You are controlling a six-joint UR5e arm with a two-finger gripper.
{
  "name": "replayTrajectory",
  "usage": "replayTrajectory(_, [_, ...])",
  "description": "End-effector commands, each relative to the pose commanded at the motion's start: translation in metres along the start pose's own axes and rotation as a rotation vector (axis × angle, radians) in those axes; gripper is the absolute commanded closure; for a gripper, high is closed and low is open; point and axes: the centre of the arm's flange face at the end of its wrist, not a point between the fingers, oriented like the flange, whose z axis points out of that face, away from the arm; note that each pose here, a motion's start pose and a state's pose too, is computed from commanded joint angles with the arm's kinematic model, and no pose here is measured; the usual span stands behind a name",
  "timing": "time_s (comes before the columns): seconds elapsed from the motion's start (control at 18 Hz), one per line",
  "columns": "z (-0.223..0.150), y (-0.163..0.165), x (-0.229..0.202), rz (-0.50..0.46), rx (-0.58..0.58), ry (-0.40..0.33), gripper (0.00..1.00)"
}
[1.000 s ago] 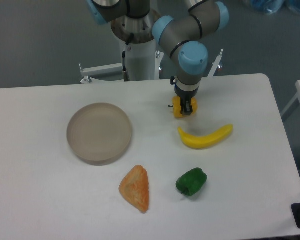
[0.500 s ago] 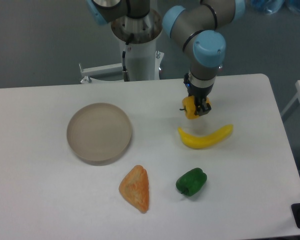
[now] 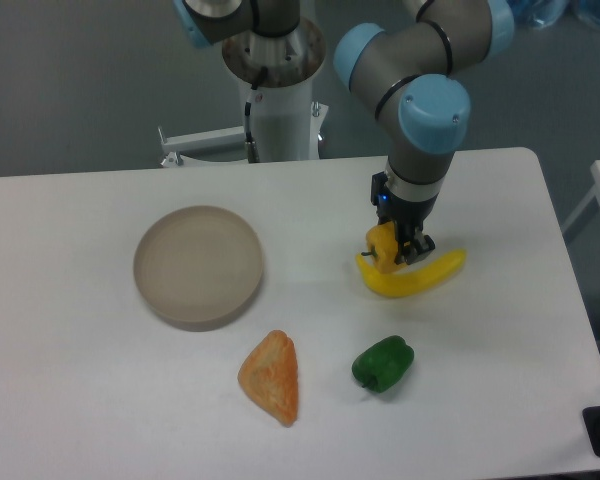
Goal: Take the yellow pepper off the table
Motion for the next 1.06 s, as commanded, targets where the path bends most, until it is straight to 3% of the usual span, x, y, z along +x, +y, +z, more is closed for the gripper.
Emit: replayTrajectory(1.06, [0.003,-0.011,-0.015,0.006,-0.004,-0.007,0.73])
